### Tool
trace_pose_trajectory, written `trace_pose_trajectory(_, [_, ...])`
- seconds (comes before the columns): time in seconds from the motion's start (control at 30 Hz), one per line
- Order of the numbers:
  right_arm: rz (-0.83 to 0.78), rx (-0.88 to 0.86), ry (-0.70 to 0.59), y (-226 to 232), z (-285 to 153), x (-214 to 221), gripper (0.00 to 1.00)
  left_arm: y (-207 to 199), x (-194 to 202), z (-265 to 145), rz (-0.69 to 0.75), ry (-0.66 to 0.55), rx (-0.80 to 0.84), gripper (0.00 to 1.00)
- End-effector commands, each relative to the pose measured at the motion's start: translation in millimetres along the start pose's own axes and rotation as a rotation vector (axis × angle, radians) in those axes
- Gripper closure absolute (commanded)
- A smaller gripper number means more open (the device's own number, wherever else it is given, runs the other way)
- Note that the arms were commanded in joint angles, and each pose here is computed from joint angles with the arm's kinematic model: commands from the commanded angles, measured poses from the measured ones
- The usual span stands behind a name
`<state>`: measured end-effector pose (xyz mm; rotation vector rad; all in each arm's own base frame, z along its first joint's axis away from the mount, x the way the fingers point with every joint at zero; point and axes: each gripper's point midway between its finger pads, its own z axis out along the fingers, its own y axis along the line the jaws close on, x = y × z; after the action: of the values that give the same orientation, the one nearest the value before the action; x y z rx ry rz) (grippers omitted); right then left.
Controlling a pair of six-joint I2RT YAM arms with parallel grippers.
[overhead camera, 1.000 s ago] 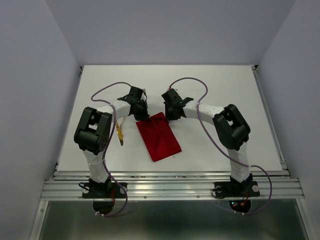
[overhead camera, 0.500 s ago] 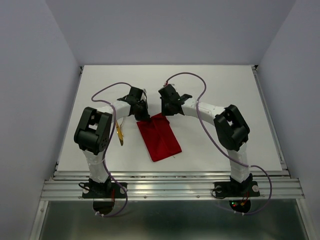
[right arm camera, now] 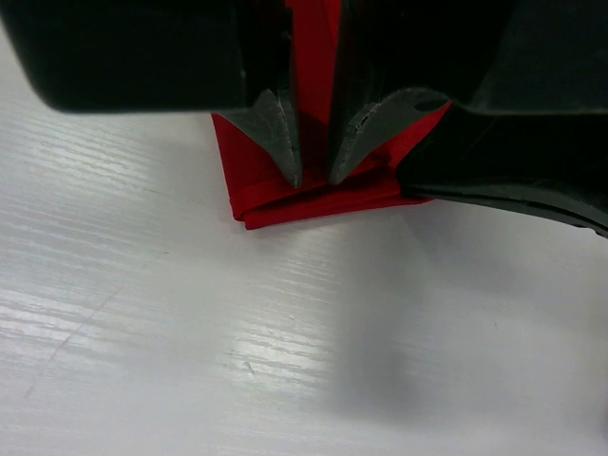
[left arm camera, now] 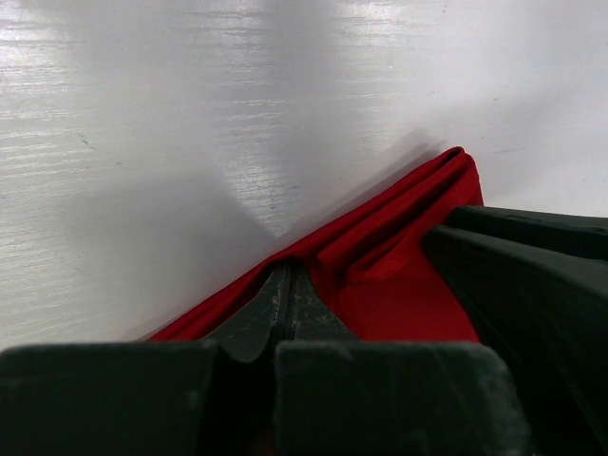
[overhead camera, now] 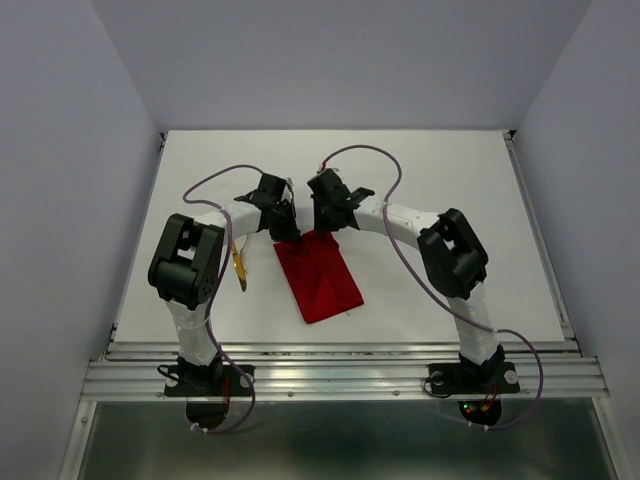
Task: Fold the napkin into a case and place the utensils inside
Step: Smooth out the 2/3-rectangle-folded napkin at the center of the board, then pick up the 2/3-rectangle-folded napkin from the center of the board.
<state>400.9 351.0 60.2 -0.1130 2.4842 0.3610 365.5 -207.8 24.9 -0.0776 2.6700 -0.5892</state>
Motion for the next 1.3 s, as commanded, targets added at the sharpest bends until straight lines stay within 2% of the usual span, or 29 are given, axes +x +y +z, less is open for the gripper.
trace_pose_trajectory(0.0, [0.001, -0.042, -0.010, 21, 2, -6, 0.78, 1, 7, -2, 0.003, 0.020, 0.001, 1.00])
trace_pose_trajectory(0.27, [-0.008, -0.056, 0.017, 31, 10, 6, 0.78, 0, 7, -2, 0.007, 0.020, 0.005, 1.00])
trace_pose_trajectory(0.7, [-0.015, 0.027, 0.038, 11, 33, 24, 0.78, -5, 0, -8, 0.016, 0.008, 0.016, 1.00])
trace_pose_trajectory(0.8, [-0.015, 0.048, 0.053, 5, 38, 33, 0.78, -8, -3, -16, 0.022, -0.001, 0.013, 1.00])
trace_pose_trajectory(1.0, [0.029, 0.106, 0.059, -17, 40, 40, 0.78, -24, -34, -59, 0.051, -0.108, 0.004, 1.00])
trace_pose_trajectory(1.17, [0.060, 0.172, 0.049, -36, 39, 45, 0.80, -29, -35, -77, 0.054, -0.129, 0.012, 0.99])
trace_pose_trajectory(1.27, [0.123, 0.300, 0.048, -68, 35, 49, 0.80, -28, -25, -82, 0.041, -0.117, 0.026, 0.99])
